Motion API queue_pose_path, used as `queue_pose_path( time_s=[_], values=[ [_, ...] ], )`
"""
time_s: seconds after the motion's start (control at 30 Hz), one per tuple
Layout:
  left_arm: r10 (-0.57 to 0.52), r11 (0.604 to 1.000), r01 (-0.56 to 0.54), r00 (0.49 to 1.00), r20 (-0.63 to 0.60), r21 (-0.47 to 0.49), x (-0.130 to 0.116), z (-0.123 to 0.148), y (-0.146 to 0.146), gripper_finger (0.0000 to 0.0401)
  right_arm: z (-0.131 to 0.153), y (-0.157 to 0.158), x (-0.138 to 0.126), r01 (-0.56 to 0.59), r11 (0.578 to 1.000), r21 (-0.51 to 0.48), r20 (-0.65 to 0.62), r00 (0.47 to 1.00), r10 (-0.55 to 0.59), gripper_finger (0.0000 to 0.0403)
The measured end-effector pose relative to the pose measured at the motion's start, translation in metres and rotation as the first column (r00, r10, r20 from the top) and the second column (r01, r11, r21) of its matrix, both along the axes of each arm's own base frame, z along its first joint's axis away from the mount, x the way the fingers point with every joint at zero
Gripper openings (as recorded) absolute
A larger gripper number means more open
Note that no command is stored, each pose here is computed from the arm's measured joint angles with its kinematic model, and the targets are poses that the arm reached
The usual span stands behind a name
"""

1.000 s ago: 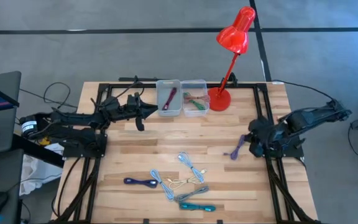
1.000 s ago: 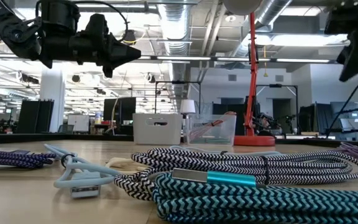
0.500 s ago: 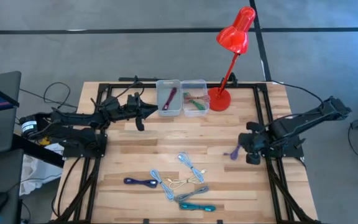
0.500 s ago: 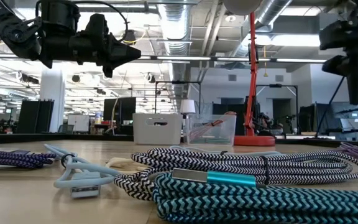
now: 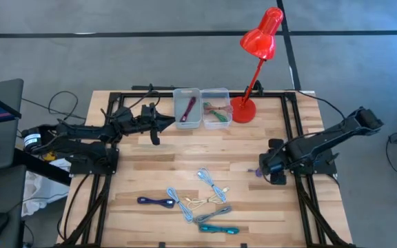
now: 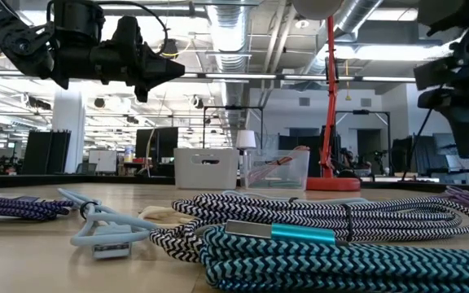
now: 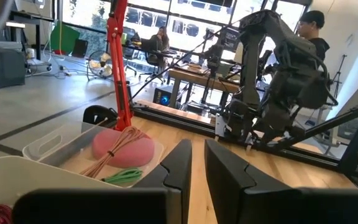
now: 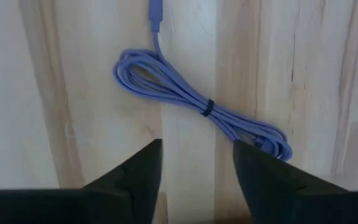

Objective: Pick & Place USB Port
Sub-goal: Put the purple charger cable into the transparent bin

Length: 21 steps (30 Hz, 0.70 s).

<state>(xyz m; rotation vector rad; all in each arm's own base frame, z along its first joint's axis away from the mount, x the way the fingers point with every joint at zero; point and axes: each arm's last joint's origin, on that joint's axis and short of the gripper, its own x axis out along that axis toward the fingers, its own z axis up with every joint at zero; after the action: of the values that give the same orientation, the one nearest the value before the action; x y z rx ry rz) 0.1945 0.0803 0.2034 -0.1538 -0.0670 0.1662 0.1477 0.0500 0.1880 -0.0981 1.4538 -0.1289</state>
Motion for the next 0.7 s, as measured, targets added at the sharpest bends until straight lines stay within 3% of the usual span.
queue_pose_path(
  time_s=[0.23, 0.7],
  values=[
    [0.000, 1.000, 0.000, 1.000, 0.000, 0.000, 0.000, 0.000, 0.000, 0.0044, -0.014, 0.006, 0.016, -0.008, 1.000, -0.010, -0.012, 1.000, 0.008, 0.0218],
    [0.000, 1.000, 0.000, 1.000, 0.000, 0.000, 0.000, 0.000, 0.000, 0.0044, -0.043, 0.014, 0.039, -0.018, 0.999, -0.048, -0.023, 1.000, 0.017, 0.0192]
  ],
)
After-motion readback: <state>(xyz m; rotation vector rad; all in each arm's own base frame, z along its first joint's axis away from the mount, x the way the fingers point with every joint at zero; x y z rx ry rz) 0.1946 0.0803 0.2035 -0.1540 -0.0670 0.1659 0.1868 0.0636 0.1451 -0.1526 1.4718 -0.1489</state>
